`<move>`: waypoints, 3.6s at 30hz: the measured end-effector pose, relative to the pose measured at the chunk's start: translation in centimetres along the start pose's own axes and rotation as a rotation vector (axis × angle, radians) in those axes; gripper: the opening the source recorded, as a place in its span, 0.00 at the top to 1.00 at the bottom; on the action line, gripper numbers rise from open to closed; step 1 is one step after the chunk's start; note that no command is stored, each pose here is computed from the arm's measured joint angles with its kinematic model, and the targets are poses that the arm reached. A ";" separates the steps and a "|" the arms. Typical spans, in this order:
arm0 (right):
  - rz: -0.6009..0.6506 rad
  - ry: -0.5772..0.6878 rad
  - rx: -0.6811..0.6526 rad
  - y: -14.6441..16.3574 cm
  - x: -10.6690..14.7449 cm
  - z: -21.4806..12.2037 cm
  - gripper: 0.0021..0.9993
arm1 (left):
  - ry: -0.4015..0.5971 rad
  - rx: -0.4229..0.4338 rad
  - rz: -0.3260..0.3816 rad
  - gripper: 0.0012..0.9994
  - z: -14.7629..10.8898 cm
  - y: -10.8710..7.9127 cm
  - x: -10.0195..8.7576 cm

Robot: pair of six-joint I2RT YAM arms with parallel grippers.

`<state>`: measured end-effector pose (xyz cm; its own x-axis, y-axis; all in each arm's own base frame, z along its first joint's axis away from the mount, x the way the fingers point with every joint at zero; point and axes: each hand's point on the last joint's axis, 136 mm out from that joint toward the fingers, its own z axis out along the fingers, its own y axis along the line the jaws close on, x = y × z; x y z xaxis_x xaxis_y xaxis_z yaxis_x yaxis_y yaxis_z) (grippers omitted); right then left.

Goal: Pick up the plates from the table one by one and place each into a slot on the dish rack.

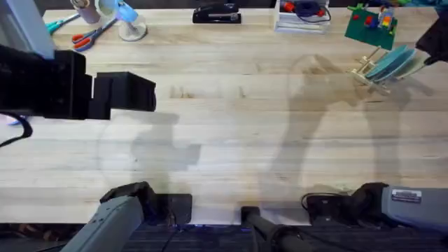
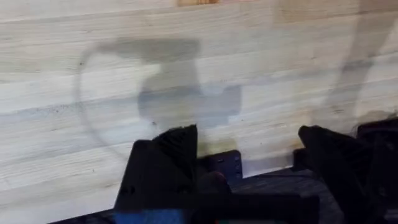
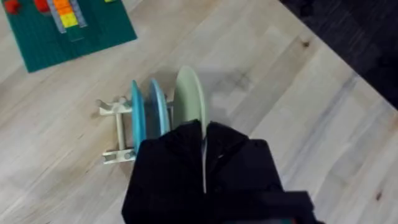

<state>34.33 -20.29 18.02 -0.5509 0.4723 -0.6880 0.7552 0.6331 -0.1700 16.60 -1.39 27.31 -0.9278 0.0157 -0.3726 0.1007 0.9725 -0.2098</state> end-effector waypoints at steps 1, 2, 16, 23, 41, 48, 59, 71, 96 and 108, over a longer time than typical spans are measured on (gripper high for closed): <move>0.000 0.003 -0.007 0.2 0.0 0.2 0.97 | 0.000 0.000 0.000 0.01 0.0 0.0 0.0; -0.002 0.008 -0.010 0.4 0.2 0.4 0.97 | 0.000 0.000 0.000 0.01 0.0 0.0 0.0; -0.017 0.050 -0.016 1.0 1.2 1.9 0.97 | 0.000 0.000 0.000 0.01 0.0 0.0 0.0; -0.010 0.053 -0.017 0.9 1.2 2.1 0.97 | 0.000 0.000 0.000 0.01 0.0 0.0 0.0; -0.007 0.057 -0.026 0.9 1.2 2.1 0.97 | 0.000 0.000 0.000 0.01 0.0 0.0 0.0; -0.007 0.058 -0.028 0.9 1.2 2.1 0.89 | 0.000 0.000 0.000 0.01 0.0 0.0 0.0; -0.006 0.057 -0.031 1.0 1.2 2.2 0.84 | 0.000 0.000 0.000 0.01 0.0 0.0 0.0; 0.000 0.045 -0.035 1.0 0.9 1.9 0.79 | 0.000 0.000 0.000 0.01 0.0 0.0 0.0; -0.088 -0.086 -0.345 0.4 1.6 -14.2 0.02 | 0.000 0.000 0.000 0.01 0.0 0.0 0.0; -0.263 -0.083 -0.565 -1.0 7.5 -21.9 0.01 | 0.000 0.000 0.000 0.01 0.0 0.0 0.0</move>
<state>21.69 -3.92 28.48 -0.6461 0.2223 -0.7302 0.2816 0.9586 0.0427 16.59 -1.39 27.31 -0.9279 0.0157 -0.3725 0.1007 0.9725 -0.2098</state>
